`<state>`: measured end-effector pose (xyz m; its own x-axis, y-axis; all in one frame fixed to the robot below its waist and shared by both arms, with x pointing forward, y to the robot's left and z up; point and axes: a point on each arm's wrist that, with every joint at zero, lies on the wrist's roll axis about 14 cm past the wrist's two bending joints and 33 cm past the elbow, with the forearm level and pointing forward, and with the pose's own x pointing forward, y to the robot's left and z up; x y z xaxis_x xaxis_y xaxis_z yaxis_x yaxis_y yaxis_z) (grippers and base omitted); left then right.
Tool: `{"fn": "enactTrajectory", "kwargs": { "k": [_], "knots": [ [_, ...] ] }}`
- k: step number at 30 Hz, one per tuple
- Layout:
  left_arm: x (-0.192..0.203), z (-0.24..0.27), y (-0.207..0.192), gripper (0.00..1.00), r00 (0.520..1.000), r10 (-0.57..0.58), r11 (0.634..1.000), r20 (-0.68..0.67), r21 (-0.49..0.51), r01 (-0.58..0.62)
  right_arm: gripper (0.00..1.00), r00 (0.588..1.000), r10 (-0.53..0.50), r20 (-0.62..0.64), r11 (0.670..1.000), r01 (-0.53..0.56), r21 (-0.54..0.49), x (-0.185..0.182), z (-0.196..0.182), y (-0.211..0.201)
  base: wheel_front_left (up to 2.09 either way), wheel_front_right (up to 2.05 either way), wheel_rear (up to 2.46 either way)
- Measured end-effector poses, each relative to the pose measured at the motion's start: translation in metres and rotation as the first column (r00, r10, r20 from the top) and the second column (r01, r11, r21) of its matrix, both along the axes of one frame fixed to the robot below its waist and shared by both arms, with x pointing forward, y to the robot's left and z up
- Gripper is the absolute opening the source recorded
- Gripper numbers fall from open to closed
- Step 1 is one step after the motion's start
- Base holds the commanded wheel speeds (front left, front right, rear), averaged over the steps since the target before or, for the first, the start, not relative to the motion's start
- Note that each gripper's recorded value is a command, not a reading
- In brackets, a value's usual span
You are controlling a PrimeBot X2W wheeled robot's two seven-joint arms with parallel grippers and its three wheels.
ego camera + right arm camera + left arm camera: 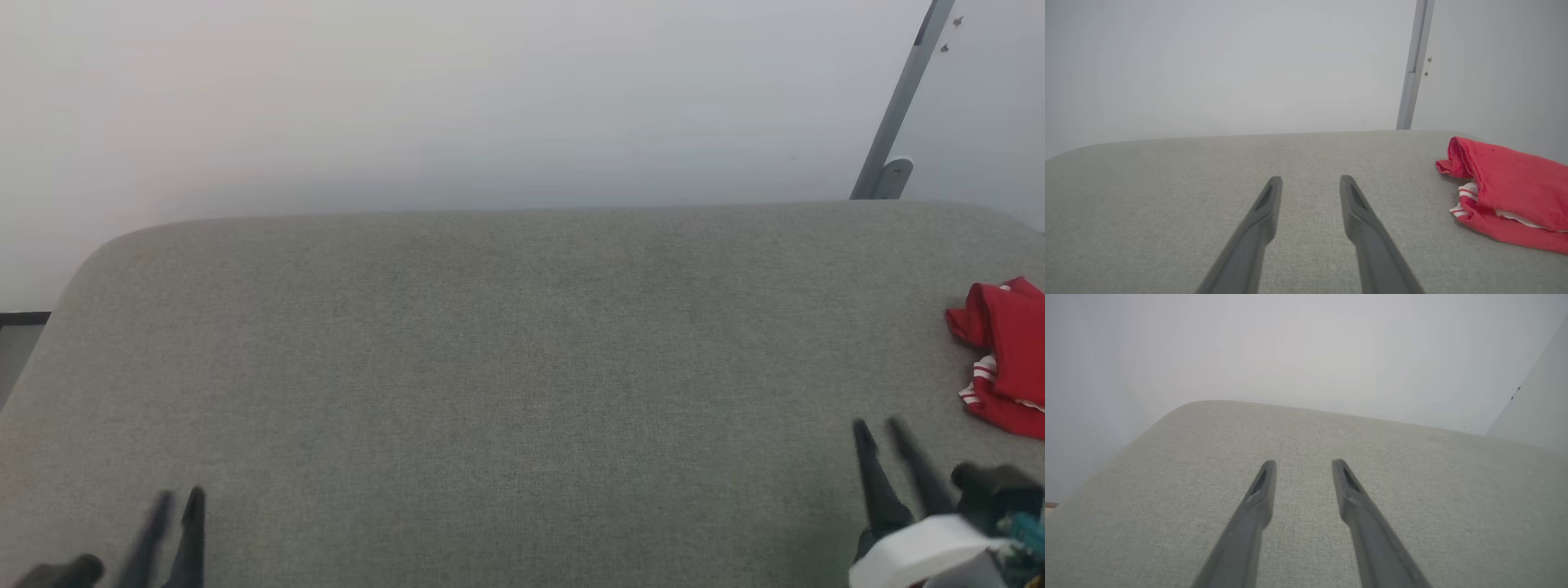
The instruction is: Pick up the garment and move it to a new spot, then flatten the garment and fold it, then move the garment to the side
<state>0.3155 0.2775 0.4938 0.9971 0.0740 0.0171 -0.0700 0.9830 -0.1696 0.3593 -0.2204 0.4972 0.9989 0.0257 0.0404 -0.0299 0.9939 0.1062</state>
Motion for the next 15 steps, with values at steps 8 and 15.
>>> {"fn": "enactTrajectory", "kwargs": {
  "k": [8, 15],
  "knots": [
    [-0.005, -0.027, -0.016, 0.0, 0.997, 0.005, 0.996, -0.071, -0.094, -0.012, 0.0, 0.993, -0.018, -0.12, 0.998, 0.026, 0.064, -0.017, -0.037, 0.003, 0.0, 0.0, 0.0],
    [-0.002, -0.03, -0.018, 0.0, 0.996, 0.024, 0.975, -0.082, -0.219, -0.042, 0.0, 0.99, -0.039, -0.138, 0.98, 0.065, 0.189, -0.016, -0.038, 0.0, 0.0, 0.0, 0.0]
  ]
}}
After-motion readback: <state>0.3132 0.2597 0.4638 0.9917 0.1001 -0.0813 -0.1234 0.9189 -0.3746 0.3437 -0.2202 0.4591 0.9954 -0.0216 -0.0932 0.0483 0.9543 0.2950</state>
